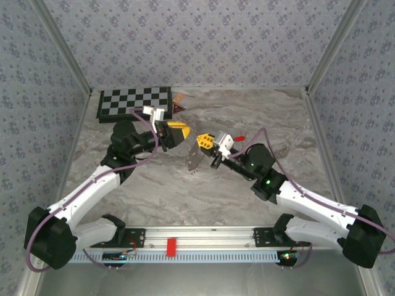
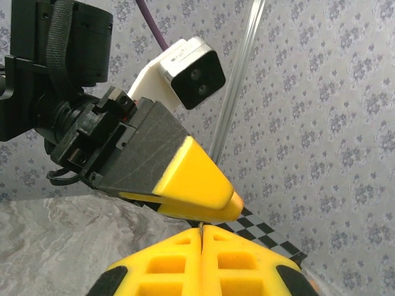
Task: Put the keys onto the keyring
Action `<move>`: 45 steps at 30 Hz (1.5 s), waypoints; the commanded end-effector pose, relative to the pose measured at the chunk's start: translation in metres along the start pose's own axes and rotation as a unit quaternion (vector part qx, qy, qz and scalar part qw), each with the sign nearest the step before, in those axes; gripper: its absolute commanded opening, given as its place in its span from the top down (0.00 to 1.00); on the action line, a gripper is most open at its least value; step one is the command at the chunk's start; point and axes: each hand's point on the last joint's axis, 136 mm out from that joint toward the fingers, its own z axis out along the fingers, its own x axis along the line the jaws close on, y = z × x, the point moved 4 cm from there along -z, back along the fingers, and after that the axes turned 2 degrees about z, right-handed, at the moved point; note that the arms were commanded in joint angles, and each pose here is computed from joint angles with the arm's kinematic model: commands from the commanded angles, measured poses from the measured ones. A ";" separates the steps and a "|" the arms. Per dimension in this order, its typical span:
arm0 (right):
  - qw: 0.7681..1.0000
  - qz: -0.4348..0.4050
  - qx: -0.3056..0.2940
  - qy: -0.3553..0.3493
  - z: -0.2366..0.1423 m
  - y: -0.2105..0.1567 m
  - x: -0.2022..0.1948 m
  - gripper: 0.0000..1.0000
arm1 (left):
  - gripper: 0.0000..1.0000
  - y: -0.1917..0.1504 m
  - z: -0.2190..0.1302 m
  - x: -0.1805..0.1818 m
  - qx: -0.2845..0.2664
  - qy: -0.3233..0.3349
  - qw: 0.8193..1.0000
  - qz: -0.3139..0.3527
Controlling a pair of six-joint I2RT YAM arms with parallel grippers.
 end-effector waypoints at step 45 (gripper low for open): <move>0.977 0.211 0.003 0.033 0.015 0.018 -0.037 1.00 | 0.67 0.011 0.029 -0.028 0.027 -0.008 0.996 0.083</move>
